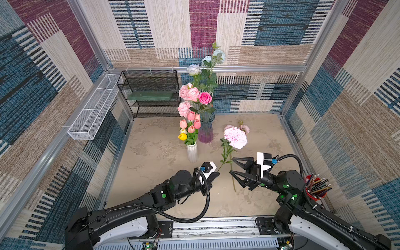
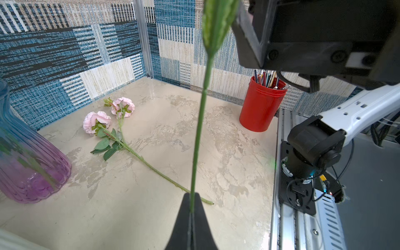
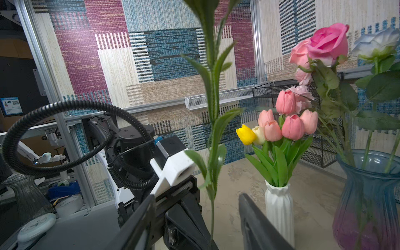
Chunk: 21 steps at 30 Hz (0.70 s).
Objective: Pick out pink flowers from the vase
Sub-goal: Pick up the flower from the vase.
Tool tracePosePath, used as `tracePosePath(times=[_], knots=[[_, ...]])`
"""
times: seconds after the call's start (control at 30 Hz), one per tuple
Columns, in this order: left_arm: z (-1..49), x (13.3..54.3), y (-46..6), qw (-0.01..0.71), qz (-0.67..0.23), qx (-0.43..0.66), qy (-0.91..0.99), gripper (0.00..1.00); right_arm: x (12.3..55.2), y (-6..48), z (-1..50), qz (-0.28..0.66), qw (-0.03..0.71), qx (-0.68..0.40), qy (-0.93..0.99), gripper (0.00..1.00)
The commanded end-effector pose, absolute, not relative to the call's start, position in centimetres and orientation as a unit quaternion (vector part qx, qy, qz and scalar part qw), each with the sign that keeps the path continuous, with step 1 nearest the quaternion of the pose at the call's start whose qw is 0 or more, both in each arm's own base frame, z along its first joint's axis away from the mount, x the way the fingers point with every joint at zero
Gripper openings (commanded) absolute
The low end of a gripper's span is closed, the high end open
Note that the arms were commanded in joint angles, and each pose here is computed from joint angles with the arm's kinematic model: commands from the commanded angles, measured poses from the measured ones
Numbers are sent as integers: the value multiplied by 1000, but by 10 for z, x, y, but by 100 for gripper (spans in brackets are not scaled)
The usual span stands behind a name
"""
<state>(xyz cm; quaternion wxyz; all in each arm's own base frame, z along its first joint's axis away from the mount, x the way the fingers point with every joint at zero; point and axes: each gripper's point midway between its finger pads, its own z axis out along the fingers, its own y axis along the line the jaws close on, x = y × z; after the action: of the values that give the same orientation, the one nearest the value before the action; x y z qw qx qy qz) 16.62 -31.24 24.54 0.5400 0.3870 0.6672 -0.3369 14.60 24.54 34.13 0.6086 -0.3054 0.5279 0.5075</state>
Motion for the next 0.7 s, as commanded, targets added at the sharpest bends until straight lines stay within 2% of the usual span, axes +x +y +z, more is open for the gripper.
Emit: tracePosePath(times=[0.0,0.4,0.67], knots=[[262,163,-314,551,-369,369,651,0,154,244,338,489,627,-290,533,59],[267,157,-312,550,-388,365,643,0,161,271,323,511,603,-286,541,54],[271,154,-311,552,-392,367,638,0,161,291,321,522,585,-296,546,37]])
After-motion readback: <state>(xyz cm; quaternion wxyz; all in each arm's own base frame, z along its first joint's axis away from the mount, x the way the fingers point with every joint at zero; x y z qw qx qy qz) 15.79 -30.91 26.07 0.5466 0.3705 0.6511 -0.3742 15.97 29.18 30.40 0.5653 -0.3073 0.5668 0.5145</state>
